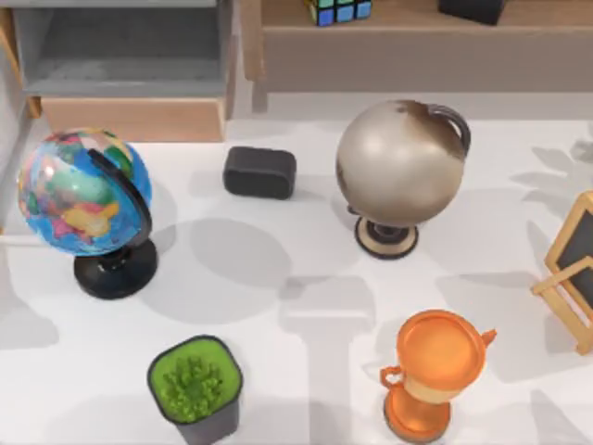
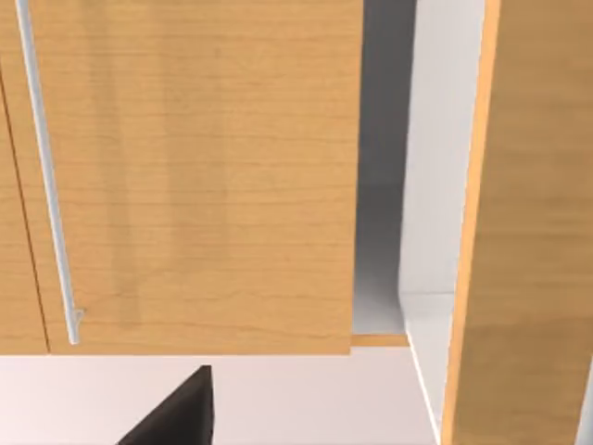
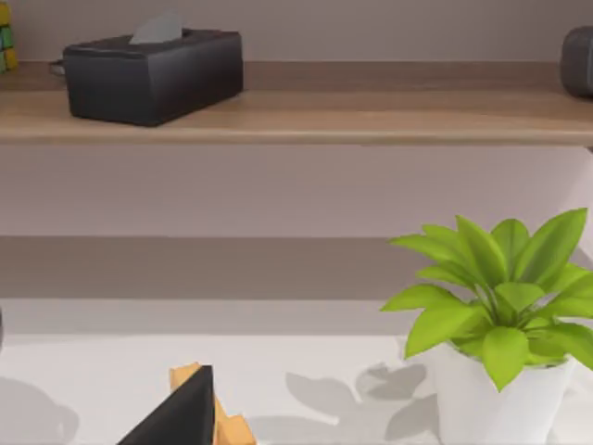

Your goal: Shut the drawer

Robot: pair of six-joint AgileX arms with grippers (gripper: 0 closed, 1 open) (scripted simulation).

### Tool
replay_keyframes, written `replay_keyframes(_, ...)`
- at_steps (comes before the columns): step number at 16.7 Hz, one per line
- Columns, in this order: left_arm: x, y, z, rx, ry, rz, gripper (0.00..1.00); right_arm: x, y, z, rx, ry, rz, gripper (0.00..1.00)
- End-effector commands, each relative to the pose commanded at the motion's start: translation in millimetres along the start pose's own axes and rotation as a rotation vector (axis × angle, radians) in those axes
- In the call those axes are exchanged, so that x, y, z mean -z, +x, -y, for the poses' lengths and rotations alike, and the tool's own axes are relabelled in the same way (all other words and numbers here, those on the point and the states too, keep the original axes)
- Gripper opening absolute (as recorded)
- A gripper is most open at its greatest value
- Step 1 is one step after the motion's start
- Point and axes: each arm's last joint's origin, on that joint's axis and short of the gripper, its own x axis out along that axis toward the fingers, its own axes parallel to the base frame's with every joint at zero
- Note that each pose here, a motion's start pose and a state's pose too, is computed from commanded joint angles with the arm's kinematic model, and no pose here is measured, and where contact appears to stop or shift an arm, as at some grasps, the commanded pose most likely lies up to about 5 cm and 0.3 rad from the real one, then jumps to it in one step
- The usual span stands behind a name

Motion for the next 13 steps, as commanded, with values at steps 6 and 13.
replay_keyframes(6,0.0,0.0,0.0,0.000,0.000,0.000,0.77,0.0,0.0,0.0,0.000,0.000,0.000,1.00)
replay_keyframes(13,0.0,0.0,0.0,0.000,0.000,0.000,0.25,0.0,0.0,0.0,0.000,0.000,0.000,1.00)
